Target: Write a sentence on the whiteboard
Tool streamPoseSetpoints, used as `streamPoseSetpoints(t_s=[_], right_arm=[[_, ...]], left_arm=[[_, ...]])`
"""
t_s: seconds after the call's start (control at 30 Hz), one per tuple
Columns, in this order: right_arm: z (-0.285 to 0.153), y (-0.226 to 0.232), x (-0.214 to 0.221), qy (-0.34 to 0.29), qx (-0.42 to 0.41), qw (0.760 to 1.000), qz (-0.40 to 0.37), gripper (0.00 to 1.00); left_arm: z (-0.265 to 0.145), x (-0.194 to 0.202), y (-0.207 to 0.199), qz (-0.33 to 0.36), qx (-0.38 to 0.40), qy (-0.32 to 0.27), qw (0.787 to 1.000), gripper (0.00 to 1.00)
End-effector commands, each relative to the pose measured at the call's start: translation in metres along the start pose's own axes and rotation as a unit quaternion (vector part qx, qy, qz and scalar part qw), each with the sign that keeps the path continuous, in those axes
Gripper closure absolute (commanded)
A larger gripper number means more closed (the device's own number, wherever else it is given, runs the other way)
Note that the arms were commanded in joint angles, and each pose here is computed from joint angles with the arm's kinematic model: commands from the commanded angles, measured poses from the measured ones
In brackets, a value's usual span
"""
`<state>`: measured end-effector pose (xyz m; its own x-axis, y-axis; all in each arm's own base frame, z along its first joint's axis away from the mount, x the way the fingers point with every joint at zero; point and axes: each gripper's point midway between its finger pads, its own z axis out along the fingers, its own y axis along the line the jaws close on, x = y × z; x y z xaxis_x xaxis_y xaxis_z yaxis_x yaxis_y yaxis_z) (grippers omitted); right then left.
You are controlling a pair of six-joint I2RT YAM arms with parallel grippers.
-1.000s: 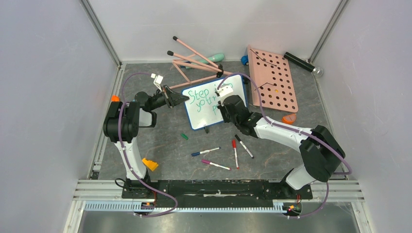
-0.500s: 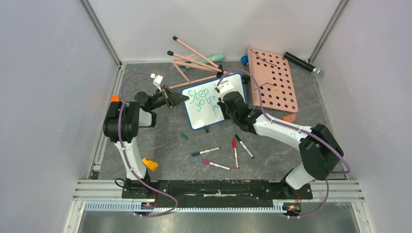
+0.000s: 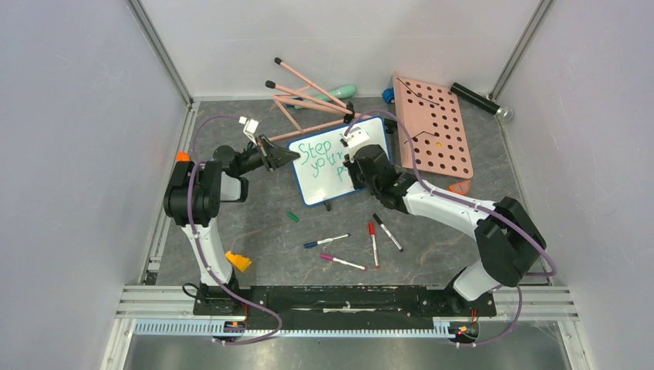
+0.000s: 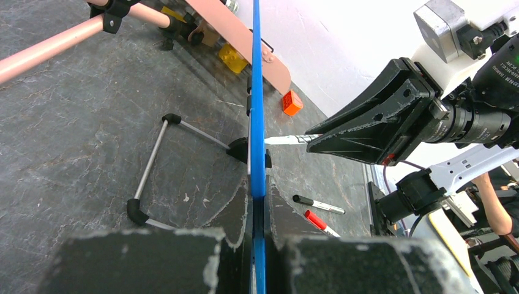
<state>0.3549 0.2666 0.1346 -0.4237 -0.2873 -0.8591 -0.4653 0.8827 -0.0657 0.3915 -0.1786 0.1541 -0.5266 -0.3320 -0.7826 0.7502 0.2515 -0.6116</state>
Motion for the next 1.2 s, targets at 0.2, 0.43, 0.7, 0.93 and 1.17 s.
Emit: streamPoseSetpoints(t_s=[0.2, 0.43, 0.7, 0.93, 1.17], right_arm=[[-0.023, -0.018, -0.017, -0.045, 0.014, 0.999, 0.011, 1.00], [-0.018, -0.031, -0.014, -0.037, 0.035, 0.998, 0.022, 1.00], [-0.009, -0.027, -0.017, -0.034, 0.025, 0.999, 0.019, 1.00], [-0.009, -0.021, -0.023, -0.043, 0.009, 0.999, 0.021, 1.00], [-0.006, -0.020, -0.027, -0.044, 0.006, 0.999, 0.021, 1.00]], left_arm=[[0.002, -0.011, -0.003, 0.051, 0.019, -0.006, 0.998, 0.98], [0.003, -0.011, -0.003, 0.048, 0.021, -0.004, 0.999, 0.98], [0.003, -0.011, -0.002, 0.049, 0.021, -0.005, 0.999, 0.98], [0.003, -0.011, -0.002, 0.047, 0.021, -0.004, 0.999, 0.98], [0.003, -0.011, -0.003, 0.048, 0.021, -0.004, 0.999, 0.98]])
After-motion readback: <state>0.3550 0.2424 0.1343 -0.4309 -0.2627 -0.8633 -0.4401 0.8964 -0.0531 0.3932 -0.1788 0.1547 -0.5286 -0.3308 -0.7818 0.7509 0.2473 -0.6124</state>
